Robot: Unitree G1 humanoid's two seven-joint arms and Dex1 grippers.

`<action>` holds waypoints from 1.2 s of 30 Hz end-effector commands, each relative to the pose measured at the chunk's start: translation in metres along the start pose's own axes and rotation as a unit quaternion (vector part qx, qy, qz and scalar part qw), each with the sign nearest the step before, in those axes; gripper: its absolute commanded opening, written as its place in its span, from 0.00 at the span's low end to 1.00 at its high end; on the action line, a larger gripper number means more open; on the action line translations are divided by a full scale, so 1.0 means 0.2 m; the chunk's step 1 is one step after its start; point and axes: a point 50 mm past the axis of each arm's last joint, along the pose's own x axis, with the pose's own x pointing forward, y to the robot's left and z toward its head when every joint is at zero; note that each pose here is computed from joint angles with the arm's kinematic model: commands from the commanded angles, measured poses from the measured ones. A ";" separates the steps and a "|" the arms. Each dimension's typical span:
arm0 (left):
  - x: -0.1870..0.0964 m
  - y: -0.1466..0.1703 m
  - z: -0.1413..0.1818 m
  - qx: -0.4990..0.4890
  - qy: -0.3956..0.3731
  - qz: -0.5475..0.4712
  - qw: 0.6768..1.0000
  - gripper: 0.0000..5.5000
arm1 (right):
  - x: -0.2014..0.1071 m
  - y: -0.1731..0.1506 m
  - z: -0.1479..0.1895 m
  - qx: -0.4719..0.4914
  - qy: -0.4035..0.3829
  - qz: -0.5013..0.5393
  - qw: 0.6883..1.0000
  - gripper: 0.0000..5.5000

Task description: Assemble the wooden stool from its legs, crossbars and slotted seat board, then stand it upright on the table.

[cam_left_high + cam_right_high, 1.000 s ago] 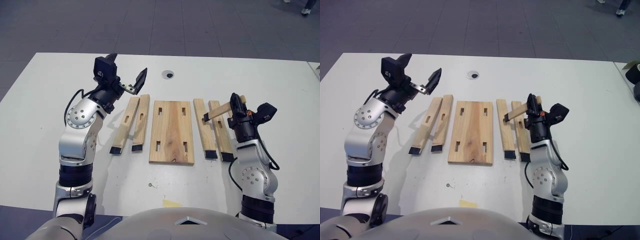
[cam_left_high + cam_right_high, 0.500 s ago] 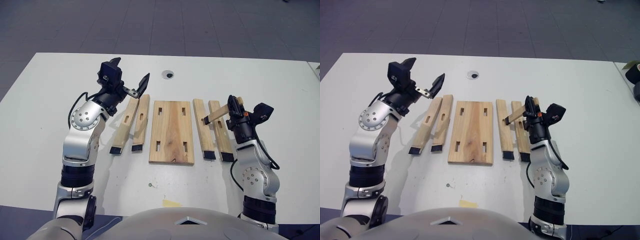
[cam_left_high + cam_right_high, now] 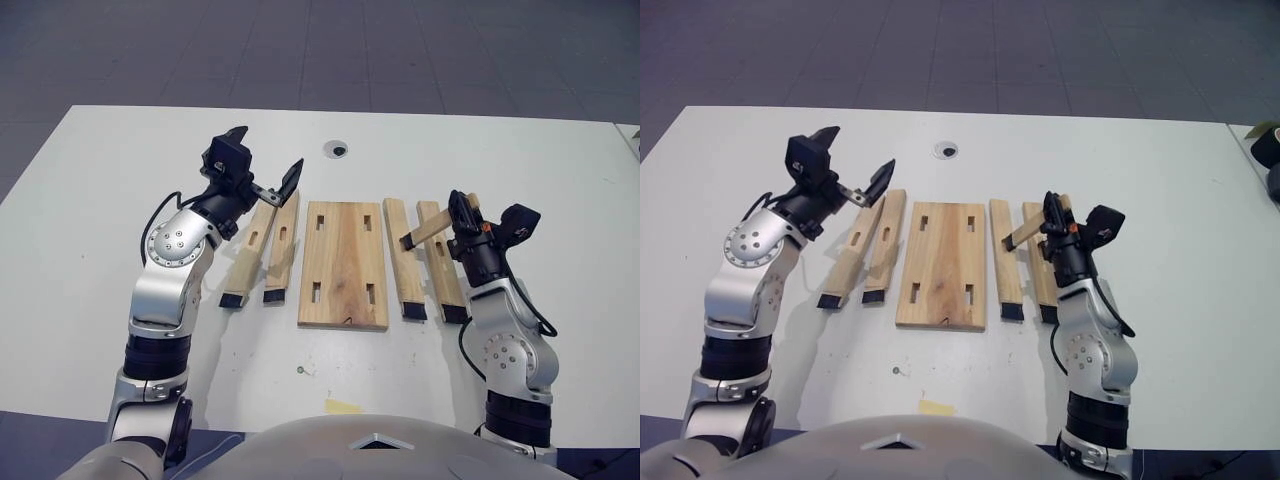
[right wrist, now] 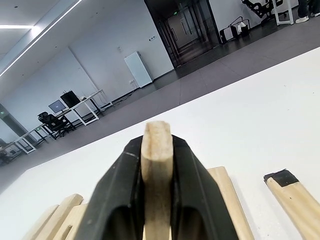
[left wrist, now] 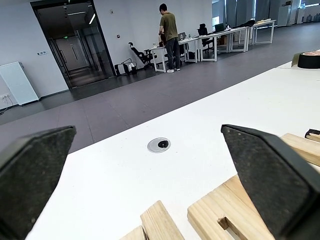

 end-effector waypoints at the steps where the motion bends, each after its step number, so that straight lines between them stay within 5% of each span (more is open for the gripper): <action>1: -0.01 -0.01 -0.02 0.006 0.007 -0.004 1.000 0.98 | 0.02 0.04 0.04 0.011 -0.012 0.012 1.000 0.08; 17: -0.01 -0.01 -0.03 0.010 0.010 -0.001 1.000 0.98 | -0.01 0.01 -0.02 -0.040 0.014 -0.008 0.999 0.08; 36: -0.01 -0.03 -0.02 0.035 0.006 -0.013 0.999 0.98 | -0.08 -0.09 -0.23 -0.246 0.081 0.025 0.966 0.08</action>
